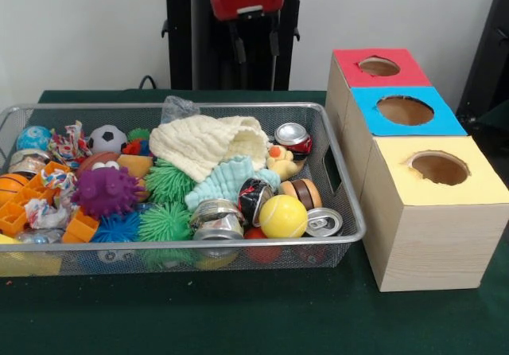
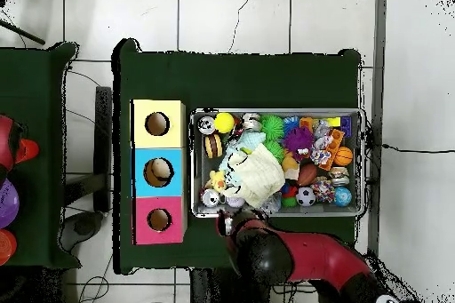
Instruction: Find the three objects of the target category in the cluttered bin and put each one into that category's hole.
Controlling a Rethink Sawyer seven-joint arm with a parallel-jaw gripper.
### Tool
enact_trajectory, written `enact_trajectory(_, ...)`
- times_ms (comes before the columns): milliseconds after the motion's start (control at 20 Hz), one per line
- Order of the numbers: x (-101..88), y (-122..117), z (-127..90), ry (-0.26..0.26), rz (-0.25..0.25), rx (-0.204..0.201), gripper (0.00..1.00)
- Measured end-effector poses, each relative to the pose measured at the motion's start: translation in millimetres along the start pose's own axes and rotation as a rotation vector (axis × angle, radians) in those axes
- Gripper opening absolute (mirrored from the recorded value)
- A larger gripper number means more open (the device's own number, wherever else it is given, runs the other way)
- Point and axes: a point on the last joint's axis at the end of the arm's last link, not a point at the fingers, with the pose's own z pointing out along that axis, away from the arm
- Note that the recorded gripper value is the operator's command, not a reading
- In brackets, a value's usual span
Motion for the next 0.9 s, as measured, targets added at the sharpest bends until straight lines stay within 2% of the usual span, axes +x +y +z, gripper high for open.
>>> enact_trajectory(200,7.3,-21,1,-0.012,-0.002,-0.016,1.00)
enact_trajectory(350,12.1,-26,4,-0.011,-0.012,-0.023,1.00)
enact_trajectory(700,29.2,-30,29,0.004,-0.097,-0.057,1.00)
enact_trajectory(900,35.5,-28,39,0.010,-0.129,-0.077,1.00)
